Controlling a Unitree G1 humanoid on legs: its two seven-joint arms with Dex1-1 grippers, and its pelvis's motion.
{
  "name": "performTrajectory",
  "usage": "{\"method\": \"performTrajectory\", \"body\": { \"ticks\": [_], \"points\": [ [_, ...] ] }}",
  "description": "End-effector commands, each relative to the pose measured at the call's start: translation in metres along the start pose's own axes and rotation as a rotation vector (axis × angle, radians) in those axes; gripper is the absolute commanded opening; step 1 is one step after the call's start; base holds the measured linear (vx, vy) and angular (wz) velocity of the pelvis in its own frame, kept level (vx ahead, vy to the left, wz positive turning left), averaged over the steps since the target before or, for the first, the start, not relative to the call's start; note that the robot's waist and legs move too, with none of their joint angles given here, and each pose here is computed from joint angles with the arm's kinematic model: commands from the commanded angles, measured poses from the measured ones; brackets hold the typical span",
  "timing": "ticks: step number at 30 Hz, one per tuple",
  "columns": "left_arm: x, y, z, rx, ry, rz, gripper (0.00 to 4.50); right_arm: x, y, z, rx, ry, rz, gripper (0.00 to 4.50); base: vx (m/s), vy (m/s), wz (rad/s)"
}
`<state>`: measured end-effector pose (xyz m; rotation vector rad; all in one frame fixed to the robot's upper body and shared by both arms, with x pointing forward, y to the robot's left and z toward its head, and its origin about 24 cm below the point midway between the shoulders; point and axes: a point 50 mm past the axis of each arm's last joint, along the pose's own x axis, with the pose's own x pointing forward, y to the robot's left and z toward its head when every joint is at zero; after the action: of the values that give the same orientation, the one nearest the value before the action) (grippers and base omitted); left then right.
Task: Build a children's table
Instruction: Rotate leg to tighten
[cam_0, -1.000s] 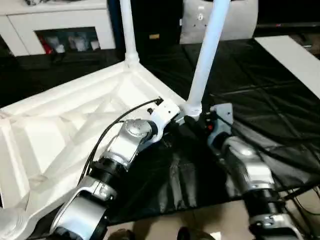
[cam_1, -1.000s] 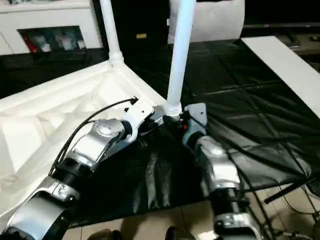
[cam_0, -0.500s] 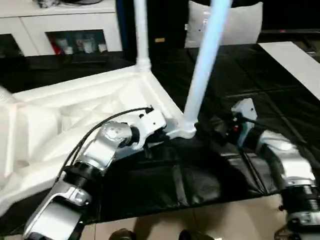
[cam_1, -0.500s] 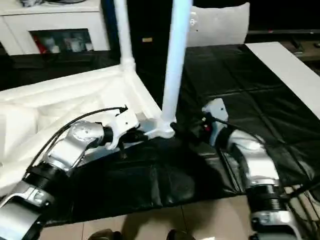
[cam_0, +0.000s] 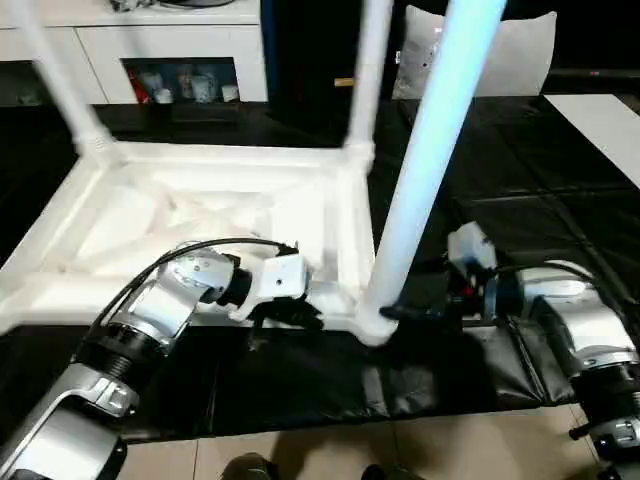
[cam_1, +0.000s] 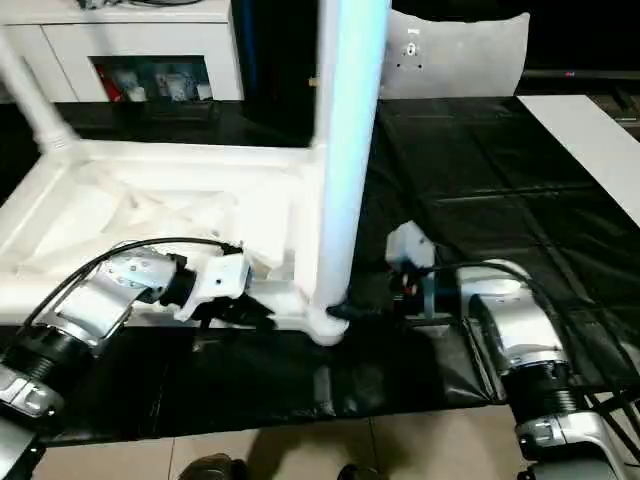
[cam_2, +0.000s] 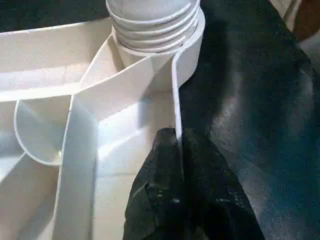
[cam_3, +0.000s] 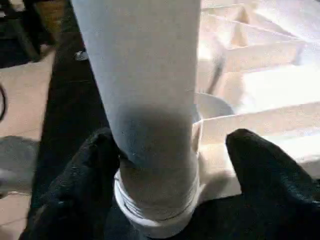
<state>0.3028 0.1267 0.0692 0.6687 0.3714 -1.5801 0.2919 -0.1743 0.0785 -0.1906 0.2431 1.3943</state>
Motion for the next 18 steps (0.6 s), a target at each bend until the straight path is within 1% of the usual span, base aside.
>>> {"method": "performTrajectory", "body": {
  "ticks": [1,3,5,6,7,9,10,12,13,15,18],
  "points": [
    [0.008,-0.009,0.001,0.050,0.042,-0.133,0.00,-0.002,0.000,0.003,-0.005,0.012,0.029,3.31,0.000,0.000,0.00],
    [0.007,-0.009,0.001,0.055,0.039,-0.138,0.00,0.000,0.002,0.002,0.001,0.011,0.050,3.08,0.000,0.000,0.00],
    [0.006,-0.009,0.001,0.060,0.034,-0.144,0.00,0.002,0.003,0.002,0.012,0.008,0.083,3.08,0.000,0.000,0.00],
    [0.006,-0.008,0.001,0.059,0.032,-0.145,0.00,0.004,0.004,0.001,0.018,0.007,0.095,2.81,0.000,0.000,0.00],
    [0.006,-0.008,0.001,0.059,0.031,-0.146,0.00,0.004,0.004,0.001,0.023,0.007,0.101,2.81,0.000,0.000,0.00],
    [0.006,-0.008,0.001,0.057,0.029,-0.146,0.00,0.005,0.005,0.000,0.043,0.003,0.122,2.58,0.000,0.000,0.00],
    [0.006,-0.008,0.001,0.057,0.029,-0.146,0.00,0.005,0.005,-0.001,0.050,0.001,0.127,2.58,0.000,0.000,0.00],
    [0.006,-0.007,0.001,0.055,0.030,-0.143,0.00,0.005,0.007,-0.003,0.059,0.009,0.144,2.34,0.000,0.000,0.00],
    [0.006,-0.007,0.001,0.055,0.030,-0.143,0.00,0.005,0.007,-0.003,0.059,0.009,0.144,2.34,0.000,0.000,0.00],
    [0.006,-0.007,0.000,0.053,0.034,-0.142,0.00,0.006,0.009,-0.003,0.074,0.000,0.152,2.10,0.000,0.000,0.00],
    [0.007,-0.006,-0.002,0.026,0.035,-0.117,0.00,0.006,0.012,-0.006,0.094,-0.001,0.164,2.01,0.000,0.000,0.00]
  ]
}}
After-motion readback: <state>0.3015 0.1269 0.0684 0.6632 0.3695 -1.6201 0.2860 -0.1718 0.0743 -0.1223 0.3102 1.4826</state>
